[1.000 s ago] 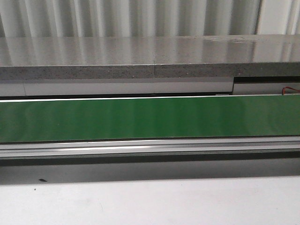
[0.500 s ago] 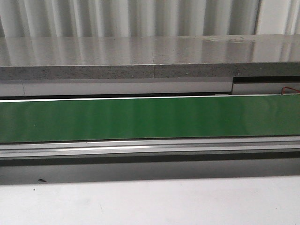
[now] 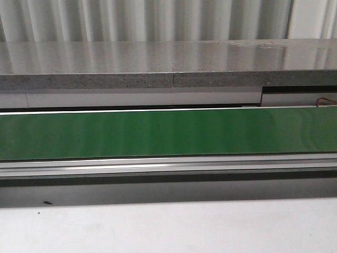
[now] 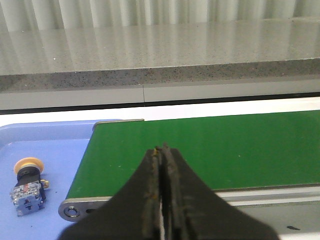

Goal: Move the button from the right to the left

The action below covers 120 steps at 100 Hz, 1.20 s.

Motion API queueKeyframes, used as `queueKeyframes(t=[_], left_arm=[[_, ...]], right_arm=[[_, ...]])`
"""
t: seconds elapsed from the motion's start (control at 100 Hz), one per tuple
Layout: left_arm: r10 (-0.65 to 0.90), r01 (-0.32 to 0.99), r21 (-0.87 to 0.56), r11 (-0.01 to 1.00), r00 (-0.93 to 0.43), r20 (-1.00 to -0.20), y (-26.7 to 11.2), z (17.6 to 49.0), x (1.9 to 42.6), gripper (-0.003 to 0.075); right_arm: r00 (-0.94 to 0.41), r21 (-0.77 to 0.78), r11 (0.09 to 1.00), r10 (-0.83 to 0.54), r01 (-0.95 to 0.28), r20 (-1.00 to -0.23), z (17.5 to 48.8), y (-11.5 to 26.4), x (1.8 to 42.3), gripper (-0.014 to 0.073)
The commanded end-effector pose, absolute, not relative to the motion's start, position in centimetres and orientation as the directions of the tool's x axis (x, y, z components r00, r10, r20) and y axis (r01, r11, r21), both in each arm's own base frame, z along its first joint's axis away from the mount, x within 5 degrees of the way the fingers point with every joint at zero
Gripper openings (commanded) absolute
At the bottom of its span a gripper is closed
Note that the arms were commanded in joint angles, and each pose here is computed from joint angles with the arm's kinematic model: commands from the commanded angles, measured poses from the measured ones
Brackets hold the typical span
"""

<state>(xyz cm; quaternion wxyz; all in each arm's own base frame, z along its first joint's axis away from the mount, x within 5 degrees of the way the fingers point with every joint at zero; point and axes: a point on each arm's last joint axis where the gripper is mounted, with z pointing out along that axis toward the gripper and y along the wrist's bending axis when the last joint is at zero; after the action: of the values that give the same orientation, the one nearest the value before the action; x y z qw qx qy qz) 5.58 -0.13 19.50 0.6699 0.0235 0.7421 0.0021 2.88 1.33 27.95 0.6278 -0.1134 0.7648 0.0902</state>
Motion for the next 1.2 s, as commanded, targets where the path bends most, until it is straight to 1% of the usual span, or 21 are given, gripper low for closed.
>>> queueKeyframes(t=[0.0, 0.38, 0.52, 0.61, 0.68, 0.79, 0.84, 0.93, 1.08, 1.12, 1.16, 1.19], left_arm=[[0.029, 0.033, 0.028, 0.999, -0.036, -0.999, -0.2, 19.0, 5.5, -0.0021], [0.029, 0.033, 0.028, 0.999, -0.036, -0.999, -0.2, 19.0, 5.5, -0.0021], [0.029, 0.033, 0.028, 0.999, -0.036, -0.999, -0.2, 19.0, 5.5, -0.0021], [0.029, 0.033, 0.028, 0.999, -0.036, -0.999, -0.2, 19.0, 5.5, -0.0021], [0.029, 0.033, 0.028, 0.999, -0.036, -0.999, -0.2, 19.0, 5.5, -0.0021], [0.029, 0.033, 0.028, 0.999, -0.036, -0.999, -0.2, 19.0, 5.5, -0.0021], [0.029, 0.033, 0.028, 0.999, -0.036, -0.999, -0.2, 19.0, 5.5, -0.0021], [0.029, 0.033, 0.028, 0.999, -0.036, -0.999, -0.2, 19.0, 5.5, -0.0021], [0.029, 0.033, 0.028, 0.999, -0.036, -0.999, -0.2, 19.0, 5.5, -0.0021], [0.029, 0.033, 0.028, 0.999, -0.036, -0.999, -0.2, 19.0, 5.5, -0.0021], [0.029, 0.033, 0.028, 0.999, -0.036, -0.999, -0.2, 19.0, 5.5, -0.0021], [0.029, 0.033, 0.028, 0.999, -0.036, -0.999, -0.2, 19.0, 5.5, -0.0021]], right_arm=[[-0.100, -0.021, 0.959, -0.051, -0.281, -0.994, 29.3, 1.3, 2.9, -0.0069], [-0.096, -0.023, 0.960, -0.052, -0.280, -0.994, 29.3, 1.2, 2.9, -0.0069], [-0.030, -0.052, 0.966, -0.061, -0.252, -0.998, 29.5, 1.1, 3.3, -0.0069], [0.052, -0.070, 0.975, -0.061, -0.213, -0.997, 29.3, 1.0, 3.8, -0.0069], [0.122, -0.040, 0.984, -0.019, -0.172, -0.992, 28.5, 0.8, 4.4, -0.0069], [0.166, 0.025, 0.993, 0.045, -0.120, -0.985, 26.9, 0.6, 5.1, -0.0069], [0.173, 0.029, 0.995, 0.045, -0.092, -0.984, 26.1, 0.5, 5.3, -0.0069], [0.146, 0.025, 0.998, 0.032, -0.051, -0.989, 24.5, 0.3, 5.4, -0.0069], [0.159, 0.024, 1.000, 0.025, -0.008, -0.987, 22.1, 0.0, 5.2, -0.0069], [0.159, 0.028, 1.000, 0.029, -0.008, -0.987, 21.6, 0.0, 5.3, -0.0069], [0.122, 0.028, 1.000, 0.028, -0.004, -0.992, 21.4, 0.0, 5.4, -0.0069], [0.120, 0.028, 1.000, 0.028, -0.003, -0.992, 21.3, 0.0, 5.4, -0.0069]])
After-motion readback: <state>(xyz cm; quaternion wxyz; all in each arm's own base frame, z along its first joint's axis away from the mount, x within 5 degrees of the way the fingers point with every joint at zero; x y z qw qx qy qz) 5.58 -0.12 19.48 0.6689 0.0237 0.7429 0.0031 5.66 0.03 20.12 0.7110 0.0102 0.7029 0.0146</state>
